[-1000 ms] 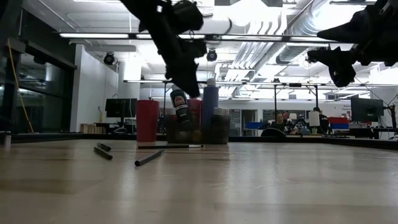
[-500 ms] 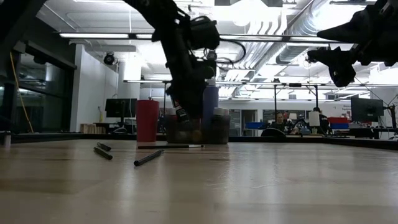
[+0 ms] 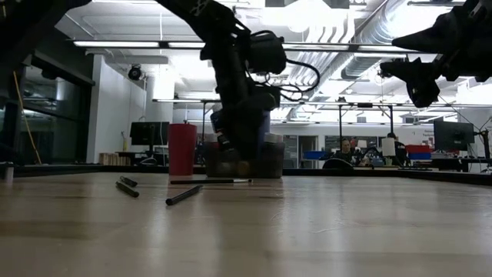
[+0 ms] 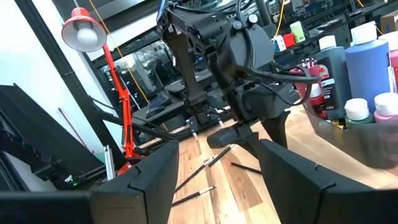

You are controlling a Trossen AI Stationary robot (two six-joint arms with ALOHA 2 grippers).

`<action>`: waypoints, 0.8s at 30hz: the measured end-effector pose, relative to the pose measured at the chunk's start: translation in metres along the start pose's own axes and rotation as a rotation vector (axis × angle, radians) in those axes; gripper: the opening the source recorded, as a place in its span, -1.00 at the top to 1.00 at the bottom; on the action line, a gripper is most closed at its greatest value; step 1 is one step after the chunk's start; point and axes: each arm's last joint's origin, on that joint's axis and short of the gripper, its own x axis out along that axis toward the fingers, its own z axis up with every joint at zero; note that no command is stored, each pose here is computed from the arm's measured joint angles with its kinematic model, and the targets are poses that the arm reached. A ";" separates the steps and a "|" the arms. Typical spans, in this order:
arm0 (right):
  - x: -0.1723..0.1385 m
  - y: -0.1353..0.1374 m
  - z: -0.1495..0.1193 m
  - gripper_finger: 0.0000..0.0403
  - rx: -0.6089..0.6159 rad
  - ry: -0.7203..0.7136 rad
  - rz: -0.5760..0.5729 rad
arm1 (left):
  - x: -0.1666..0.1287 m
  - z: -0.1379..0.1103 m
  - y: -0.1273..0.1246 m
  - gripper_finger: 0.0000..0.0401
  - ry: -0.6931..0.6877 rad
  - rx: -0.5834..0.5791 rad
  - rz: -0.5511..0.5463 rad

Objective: Pick & Place Paint Supplies
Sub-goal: Put the black paint brush into the pink cup

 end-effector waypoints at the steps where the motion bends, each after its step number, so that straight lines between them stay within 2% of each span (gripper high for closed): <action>1: 0.000 0.000 0.000 -0.06 0.000 0.000 0.000 | 0.001 0.000 -0.001 0.08 0.016 0.009 0.004; 5: 0.000 0.000 0.000 -0.06 0.000 0.000 0.000 | 0.010 0.002 -0.002 0.08 0.077 0.036 0.026; 18: 0.000 0.000 0.000 -0.06 0.000 0.001 0.000 | 0.036 0.007 -0.006 0.09 0.130 0.093 0.027; 24: 0.000 0.000 0.000 -0.06 0.000 0.000 -0.001 | 0.043 0.004 -0.011 0.33 0.159 0.113 0.027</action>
